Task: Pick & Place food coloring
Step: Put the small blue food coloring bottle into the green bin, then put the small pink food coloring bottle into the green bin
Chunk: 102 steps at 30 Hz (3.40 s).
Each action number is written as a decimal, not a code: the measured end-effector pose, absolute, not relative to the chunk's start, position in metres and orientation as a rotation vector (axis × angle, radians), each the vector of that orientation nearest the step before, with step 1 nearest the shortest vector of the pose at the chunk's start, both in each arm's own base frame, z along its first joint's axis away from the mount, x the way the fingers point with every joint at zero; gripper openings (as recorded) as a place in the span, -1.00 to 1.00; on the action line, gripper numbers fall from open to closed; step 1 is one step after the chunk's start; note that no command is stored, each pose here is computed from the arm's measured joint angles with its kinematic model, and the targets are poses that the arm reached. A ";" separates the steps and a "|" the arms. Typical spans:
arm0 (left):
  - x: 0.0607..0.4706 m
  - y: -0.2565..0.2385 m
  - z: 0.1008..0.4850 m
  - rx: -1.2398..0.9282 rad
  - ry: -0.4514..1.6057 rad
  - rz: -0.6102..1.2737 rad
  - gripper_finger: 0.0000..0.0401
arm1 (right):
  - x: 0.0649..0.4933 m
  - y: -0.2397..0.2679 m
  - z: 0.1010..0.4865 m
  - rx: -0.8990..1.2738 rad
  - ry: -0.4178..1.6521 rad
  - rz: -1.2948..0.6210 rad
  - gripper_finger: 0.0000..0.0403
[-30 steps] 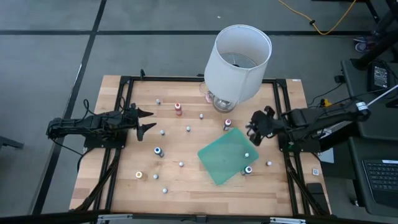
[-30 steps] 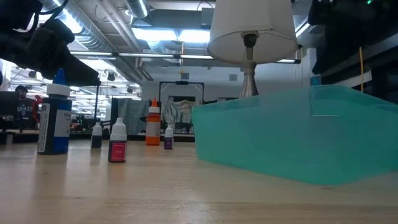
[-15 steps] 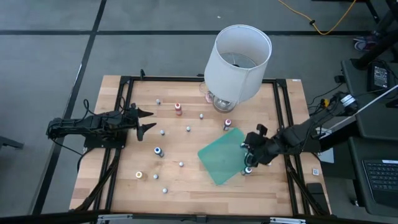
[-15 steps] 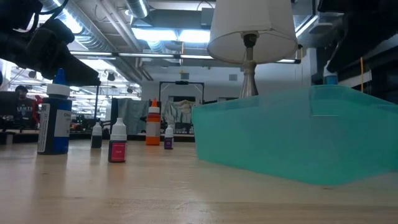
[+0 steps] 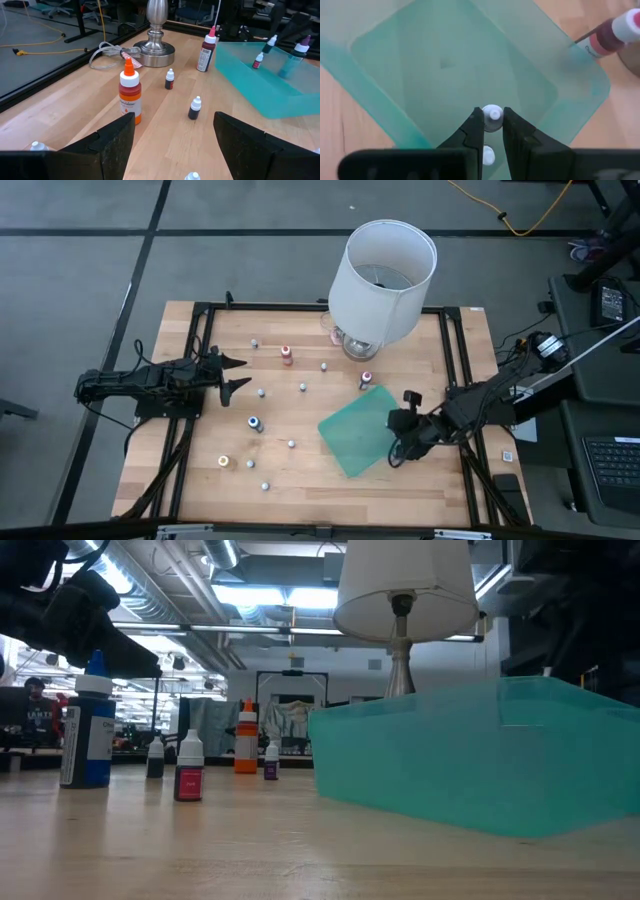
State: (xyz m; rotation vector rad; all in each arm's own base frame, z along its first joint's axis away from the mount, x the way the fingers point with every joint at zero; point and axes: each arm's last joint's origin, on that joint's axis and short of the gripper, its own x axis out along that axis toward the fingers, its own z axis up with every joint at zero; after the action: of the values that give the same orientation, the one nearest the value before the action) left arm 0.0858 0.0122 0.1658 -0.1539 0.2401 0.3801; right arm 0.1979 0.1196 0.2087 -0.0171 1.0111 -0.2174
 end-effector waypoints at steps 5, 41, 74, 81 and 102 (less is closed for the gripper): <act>0.086 0.012 0.166 -0.154 0.240 0.380 0.33 | 0.194 0.122 0.211 -0.117 1.034 -0.126 -0.73; 0.086 0.012 0.166 -0.154 0.241 0.380 0.33 | 0.175 0.105 0.165 -0.226 0.936 0.196 -0.73; 0.086 0.012 0.166 -0.154 0.240 0.380 0.32 | 0.177 0.098 0.159 -0.213 1.006 0.170 -0.41; 0.086 0.012 0.166 -0.154 0.240 0.380 0.32 | 0.179 0.099 0.161 -0.209 0.999 0.172 -0.40; 0.086 0.012 0.166 -0.154 0.240 0.380 0.33 | 0.135 0.081 0.238 0.134 0.980 -0.074 -0.31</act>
State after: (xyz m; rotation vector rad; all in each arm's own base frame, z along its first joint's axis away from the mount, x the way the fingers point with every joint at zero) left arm 0.0859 0.0123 0.1658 -0.1540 0.2399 0.3801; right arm 0.1346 0.0810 0.2376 0.1338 0.9802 -0.0744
